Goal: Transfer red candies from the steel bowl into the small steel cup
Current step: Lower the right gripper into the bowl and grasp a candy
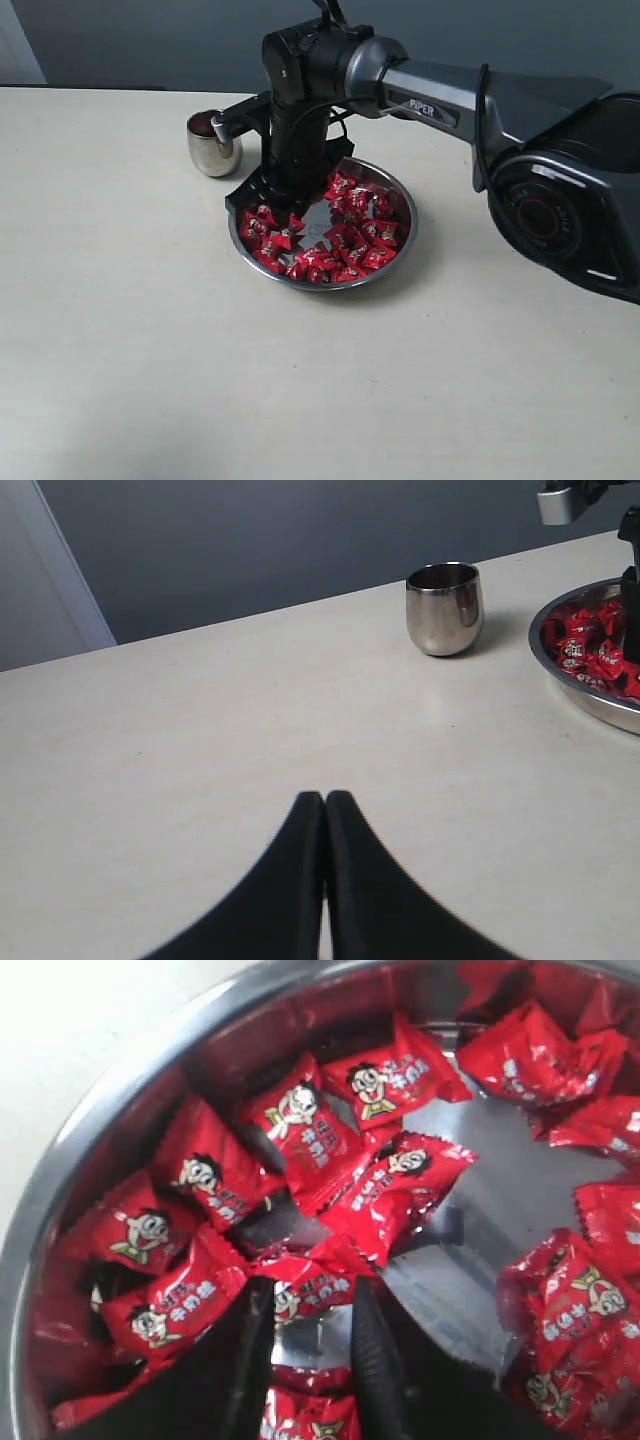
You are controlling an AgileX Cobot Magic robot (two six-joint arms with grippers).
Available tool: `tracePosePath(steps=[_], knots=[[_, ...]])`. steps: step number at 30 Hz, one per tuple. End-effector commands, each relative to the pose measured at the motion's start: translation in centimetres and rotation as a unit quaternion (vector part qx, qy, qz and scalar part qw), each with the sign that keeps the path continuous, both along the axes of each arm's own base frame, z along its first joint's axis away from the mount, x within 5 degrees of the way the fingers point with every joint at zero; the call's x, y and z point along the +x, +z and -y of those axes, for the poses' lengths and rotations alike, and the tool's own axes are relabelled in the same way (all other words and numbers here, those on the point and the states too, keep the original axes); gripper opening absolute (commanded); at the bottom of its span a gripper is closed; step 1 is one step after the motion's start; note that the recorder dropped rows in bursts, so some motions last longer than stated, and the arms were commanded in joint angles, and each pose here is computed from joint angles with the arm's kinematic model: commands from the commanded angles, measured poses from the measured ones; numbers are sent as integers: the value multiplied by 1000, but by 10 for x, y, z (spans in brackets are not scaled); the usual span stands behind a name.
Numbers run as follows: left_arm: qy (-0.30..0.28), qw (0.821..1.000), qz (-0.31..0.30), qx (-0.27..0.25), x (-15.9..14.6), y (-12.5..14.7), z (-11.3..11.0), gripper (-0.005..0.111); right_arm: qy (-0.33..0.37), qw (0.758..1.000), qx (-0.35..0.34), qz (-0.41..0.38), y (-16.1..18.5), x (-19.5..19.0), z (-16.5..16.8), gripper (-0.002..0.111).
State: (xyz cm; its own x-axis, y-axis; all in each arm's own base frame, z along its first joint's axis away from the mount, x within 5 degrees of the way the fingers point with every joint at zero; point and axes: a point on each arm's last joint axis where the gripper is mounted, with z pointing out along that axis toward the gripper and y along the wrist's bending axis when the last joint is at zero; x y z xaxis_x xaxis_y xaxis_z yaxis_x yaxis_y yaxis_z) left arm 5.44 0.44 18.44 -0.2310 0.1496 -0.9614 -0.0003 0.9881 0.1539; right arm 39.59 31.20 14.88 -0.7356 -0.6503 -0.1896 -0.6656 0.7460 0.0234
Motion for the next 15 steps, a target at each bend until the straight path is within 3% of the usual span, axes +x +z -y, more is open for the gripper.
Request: tracePosePath(steps=[1,8,12,15], knots=[[0,1000,6,-2,0,1,0,0,12,1000,-5,2,0,1,1,28],[0,1000,6,-2,0,1,0,0,39,999,9,-25,-8,-4,-2,28],[0,1000,6,-2,0,1,0,0,46,998,15,-26,-8,-4,-4,43],[0,1000,6,-2,0,1,0,0,47,999,12,-20,-8,-3,-3,45]])
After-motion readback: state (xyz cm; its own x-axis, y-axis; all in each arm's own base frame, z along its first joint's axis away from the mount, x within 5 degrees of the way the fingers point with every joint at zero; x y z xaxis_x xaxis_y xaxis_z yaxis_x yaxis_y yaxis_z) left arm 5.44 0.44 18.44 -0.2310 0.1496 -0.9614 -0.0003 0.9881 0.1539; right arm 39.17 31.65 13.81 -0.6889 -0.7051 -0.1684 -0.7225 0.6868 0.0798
